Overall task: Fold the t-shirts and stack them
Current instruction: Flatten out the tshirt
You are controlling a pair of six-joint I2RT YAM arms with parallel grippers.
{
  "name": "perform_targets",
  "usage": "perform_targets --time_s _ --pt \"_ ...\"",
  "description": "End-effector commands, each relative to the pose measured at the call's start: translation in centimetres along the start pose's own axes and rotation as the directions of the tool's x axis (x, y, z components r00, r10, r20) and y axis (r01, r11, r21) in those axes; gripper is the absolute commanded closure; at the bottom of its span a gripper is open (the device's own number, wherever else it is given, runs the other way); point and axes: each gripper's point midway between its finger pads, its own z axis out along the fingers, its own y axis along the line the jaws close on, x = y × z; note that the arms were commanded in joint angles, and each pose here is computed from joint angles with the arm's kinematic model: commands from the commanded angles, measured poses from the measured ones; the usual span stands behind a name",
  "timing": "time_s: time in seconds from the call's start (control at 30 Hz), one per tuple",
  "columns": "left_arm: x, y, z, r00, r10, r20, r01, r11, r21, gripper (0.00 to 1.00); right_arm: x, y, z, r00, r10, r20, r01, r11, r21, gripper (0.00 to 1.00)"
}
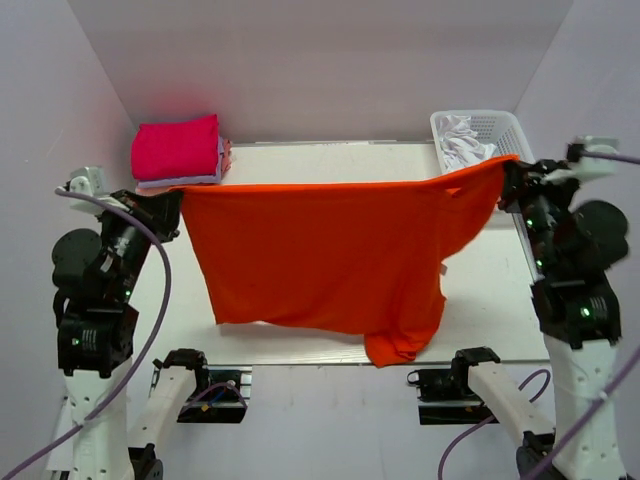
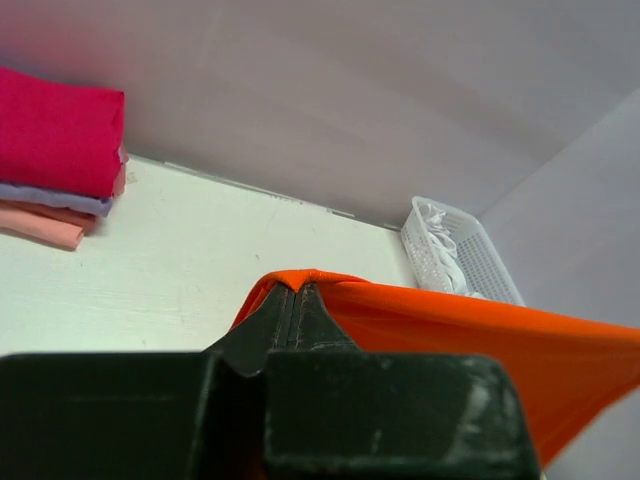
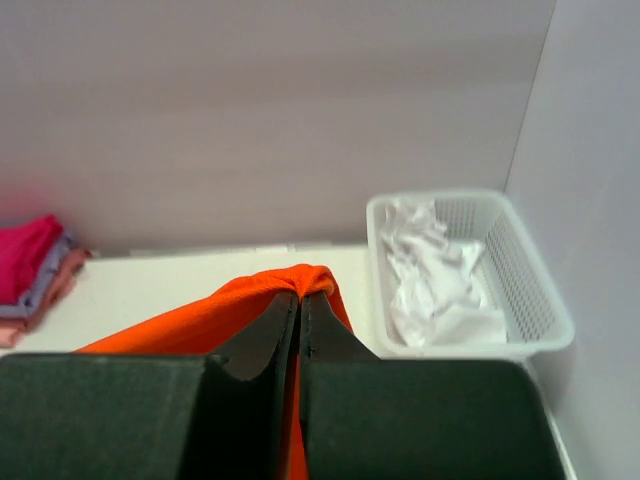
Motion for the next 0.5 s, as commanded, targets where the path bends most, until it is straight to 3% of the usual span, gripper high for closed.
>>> perform_targets --time_s 0.0,0.47 --pt "-0.5 0.6 1.7 0.999 -0.010 0.045 0.011 1.000 -0.018 1.00 -1.0 -1.0 1.8 0.997 0.027 0.070 -0.032 0.997 0.065 1.00" --pt "5.8 5.9 10.5 0.995 -0.038 -0.091 0.024 0.989 -0.145 1.00 6.6 -1.3 9.1 0.992 -0.023 -0.125 0.033 0.997 0.076 1.00"
